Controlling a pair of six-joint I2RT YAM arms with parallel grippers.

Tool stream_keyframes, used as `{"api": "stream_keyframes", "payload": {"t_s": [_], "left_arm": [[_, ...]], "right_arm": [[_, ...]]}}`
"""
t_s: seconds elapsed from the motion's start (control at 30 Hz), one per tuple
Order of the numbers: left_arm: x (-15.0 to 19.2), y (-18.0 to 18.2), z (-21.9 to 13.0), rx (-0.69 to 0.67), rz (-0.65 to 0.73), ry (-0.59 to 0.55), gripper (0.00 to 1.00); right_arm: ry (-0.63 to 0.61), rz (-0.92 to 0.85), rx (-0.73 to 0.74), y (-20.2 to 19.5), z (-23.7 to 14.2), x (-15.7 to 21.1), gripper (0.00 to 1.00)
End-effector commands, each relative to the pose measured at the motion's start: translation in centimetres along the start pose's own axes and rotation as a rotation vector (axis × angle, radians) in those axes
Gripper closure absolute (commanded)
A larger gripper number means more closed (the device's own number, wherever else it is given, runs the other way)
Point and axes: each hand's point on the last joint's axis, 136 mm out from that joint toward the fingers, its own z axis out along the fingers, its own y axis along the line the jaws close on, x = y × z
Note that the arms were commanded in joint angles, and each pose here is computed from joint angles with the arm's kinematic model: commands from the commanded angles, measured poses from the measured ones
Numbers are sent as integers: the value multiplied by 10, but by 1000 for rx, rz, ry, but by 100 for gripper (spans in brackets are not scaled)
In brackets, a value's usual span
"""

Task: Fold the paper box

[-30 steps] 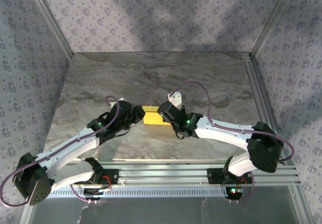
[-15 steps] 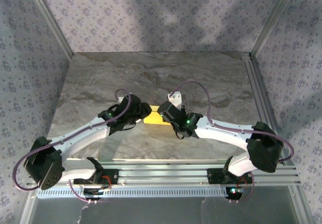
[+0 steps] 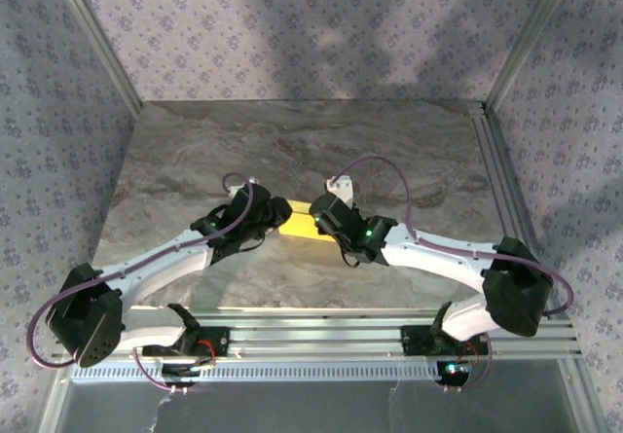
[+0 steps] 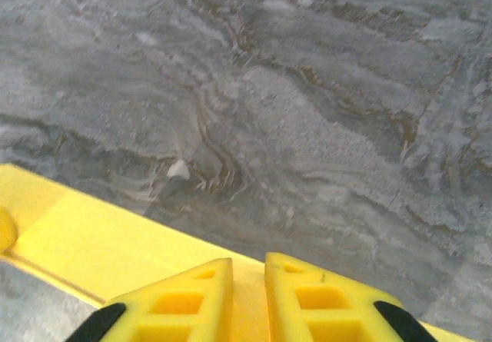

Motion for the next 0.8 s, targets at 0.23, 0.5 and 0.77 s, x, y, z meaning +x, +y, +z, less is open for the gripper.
{"api": "stream_keyframes", "payload": {"t_s": [0.23,0.5,0.77], "left_arm": [[26,56,7,-192,38,78,60],[25,55,6,-189,41,77,60],[26,52,6,-182,45,79,61]], "right_arm": [[72,33,-39,-39,-39,-11,74],[68,93,-90,-69,-33,-4,91],[122,55,-69,-70,-15,20,96]]}}
